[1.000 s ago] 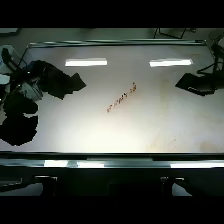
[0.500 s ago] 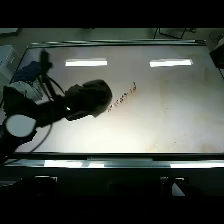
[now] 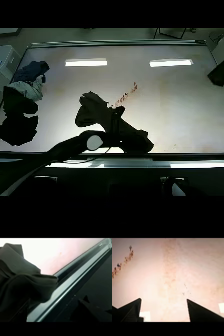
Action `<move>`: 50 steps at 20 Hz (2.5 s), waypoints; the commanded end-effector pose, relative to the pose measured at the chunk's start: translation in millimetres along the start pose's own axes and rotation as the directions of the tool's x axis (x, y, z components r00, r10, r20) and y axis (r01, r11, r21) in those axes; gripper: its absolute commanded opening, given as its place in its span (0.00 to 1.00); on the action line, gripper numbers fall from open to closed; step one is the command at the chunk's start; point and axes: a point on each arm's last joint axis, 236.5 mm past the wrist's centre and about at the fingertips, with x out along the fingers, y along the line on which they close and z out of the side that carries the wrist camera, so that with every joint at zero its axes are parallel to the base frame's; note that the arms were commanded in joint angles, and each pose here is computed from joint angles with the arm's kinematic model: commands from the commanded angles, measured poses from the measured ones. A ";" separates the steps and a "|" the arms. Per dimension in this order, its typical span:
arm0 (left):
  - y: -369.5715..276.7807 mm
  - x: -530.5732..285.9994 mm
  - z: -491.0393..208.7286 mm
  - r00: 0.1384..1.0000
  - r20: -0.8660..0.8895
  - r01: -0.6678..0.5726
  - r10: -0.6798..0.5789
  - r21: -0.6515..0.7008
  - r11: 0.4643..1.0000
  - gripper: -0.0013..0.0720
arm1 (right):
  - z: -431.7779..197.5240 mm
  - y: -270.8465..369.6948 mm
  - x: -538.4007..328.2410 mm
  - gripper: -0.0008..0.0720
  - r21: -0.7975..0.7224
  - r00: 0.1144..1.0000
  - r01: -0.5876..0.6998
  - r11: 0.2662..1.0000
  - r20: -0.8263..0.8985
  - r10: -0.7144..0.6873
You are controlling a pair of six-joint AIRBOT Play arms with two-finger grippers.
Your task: Fold the clothes and pants, and hang the long-sleeved shirts on hangers.
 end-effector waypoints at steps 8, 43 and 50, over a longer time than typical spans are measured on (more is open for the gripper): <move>283.9 -213.8 22.0 0.891 -0.273 -0.441 0.362 -0.334 0.833 0.98 | -260.9 92.5 121.0 0.95 0.414 0.531 -0.334 0.847 -0.659 0.532; -76.5 -604.6 130.7 0.153 0.985 -0.550 0.086 0.012 0.835 0.04 | 16.4 36.7 -159.2 0.06 0.011 0.919 0.005 1.000 0.393 -0.009; 12.4 -550.0 149.4 0.304 0.909 -0.538 0.285 -0.083 0.839 0.04 | -106.6 25.9 -16.1 0.06 -0.025 0.967 0.089 0.996 -0.237 -0.093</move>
